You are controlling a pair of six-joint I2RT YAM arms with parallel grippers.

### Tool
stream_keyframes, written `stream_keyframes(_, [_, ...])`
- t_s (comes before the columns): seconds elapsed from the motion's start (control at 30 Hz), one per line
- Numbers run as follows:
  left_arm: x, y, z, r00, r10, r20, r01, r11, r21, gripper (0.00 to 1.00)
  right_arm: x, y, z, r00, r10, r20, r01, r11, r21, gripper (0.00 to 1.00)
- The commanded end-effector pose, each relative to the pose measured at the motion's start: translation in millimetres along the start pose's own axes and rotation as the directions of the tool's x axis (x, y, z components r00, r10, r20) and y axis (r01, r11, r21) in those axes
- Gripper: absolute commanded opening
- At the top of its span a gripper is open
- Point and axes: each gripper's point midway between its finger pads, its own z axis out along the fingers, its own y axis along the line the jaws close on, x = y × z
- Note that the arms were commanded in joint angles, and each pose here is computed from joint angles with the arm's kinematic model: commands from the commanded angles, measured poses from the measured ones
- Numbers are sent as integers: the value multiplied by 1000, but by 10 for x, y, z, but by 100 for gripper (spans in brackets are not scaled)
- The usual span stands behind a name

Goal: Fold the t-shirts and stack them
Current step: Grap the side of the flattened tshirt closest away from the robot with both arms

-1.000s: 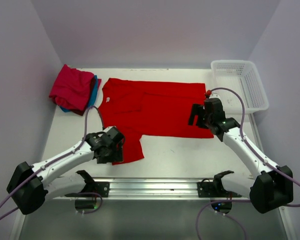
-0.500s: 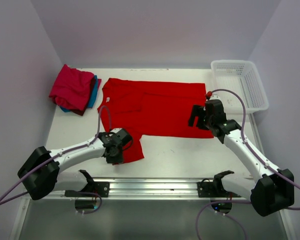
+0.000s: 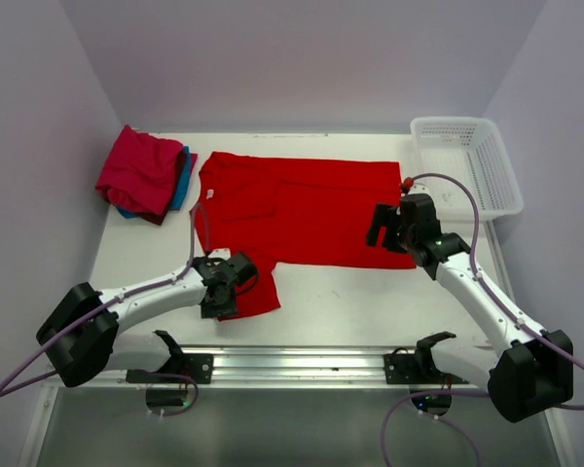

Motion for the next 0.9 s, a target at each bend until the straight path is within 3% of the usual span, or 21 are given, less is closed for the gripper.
stream_keyframes(0.0, [-100, -8, -78, 998, -45, 42, 45, 999, -8, 42, -38, 33, -32, 1000, 6, 18, -6, 1000, -14, 83])
stream_keyframes(0.17, [-65, -80, -59, 1000, -25, 10, 25, 1000, 10, 42, -49, 12, -59, 1000, 10, 25, -10, 1000, -4, 83])
stream_keyframes(0.3, [62, -198, 44, 998, 9, -56, -6, 999, 51, 36, -81, 8, -120, 999, 13, 43, -13, 1000, -6, 80])
stream_keyframes(0.47, [282, -232, 231, 992, 14, -125, -4, 997, 80, 13, -68, -13, -184, 998, 21, 52, -20, 1000, -5, 77])
stream_keyframes(0.6, [327, -238, 236, 991, -3, -133, 17, 995, 101, 0, -56, -25, -212, 998, 24, 62, -23, 1000, -9, 75])
stream_keyframes(0.77, [217, -247, 105, 995, -31, -93, 42, 992, 118, 0, -26, -69, -175, 998, 27, 48, -28, 999, 20, 75])
stream_keyframes(0.87, [11, -281, -101, 999, -49, -22, 52, 989, 139, 0, 35, -231, -114, 999, 45, 22, -47, 992, 120, 76])
